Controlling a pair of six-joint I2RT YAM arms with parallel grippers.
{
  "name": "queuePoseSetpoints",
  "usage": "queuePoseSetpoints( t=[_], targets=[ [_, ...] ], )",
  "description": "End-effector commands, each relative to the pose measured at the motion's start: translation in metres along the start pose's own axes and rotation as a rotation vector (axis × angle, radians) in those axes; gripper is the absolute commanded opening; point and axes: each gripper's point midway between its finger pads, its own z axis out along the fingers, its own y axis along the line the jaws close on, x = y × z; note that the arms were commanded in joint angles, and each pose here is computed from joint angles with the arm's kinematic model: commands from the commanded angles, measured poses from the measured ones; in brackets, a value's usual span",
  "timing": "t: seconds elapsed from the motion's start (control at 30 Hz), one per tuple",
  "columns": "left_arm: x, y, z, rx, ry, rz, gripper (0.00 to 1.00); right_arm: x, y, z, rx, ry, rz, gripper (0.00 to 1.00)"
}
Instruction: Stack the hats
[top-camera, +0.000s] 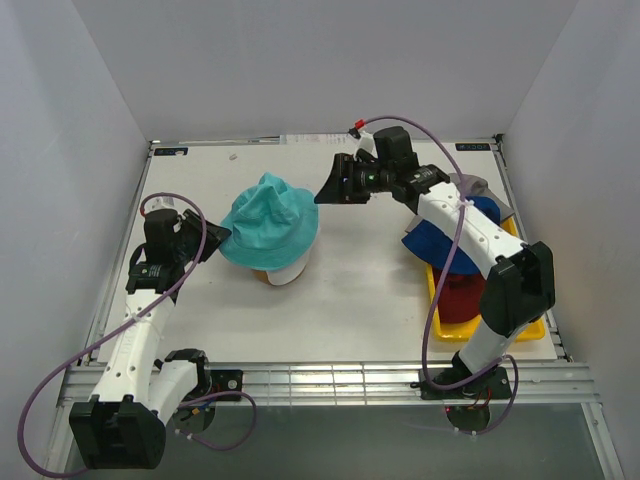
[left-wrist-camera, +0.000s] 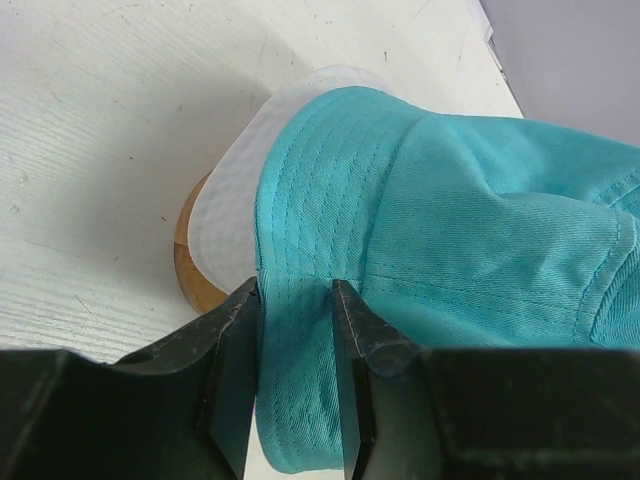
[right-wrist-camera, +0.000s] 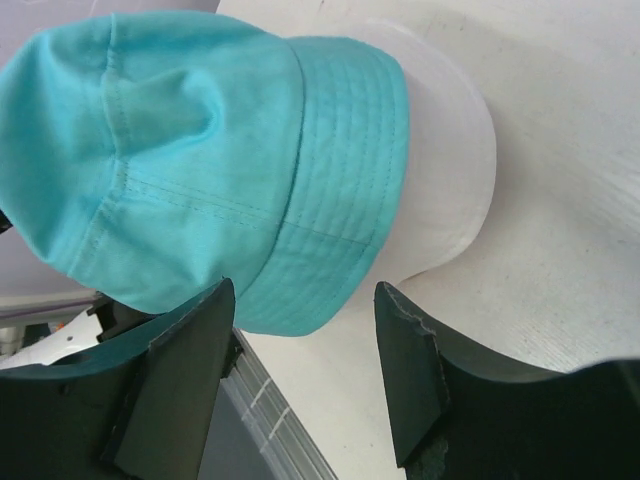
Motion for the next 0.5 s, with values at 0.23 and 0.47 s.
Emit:
queuePoseSetpoints(
  t=[0.23, 0.47],
  targets=[
    [-0.001, 0.008, 0.003, -0.026, -0.008, 0.016, 0.41, 0.002, 0.008, 0.001, -0.262, -0.055, 0.158, 0.71],
    [-0.002, 0.008, 0.002, -0.027, -0.013, 0.019, 0.41, 0.004, -0.003, 0.015, -0.274, -0.063, 0.224, 0.71]
  ],
)
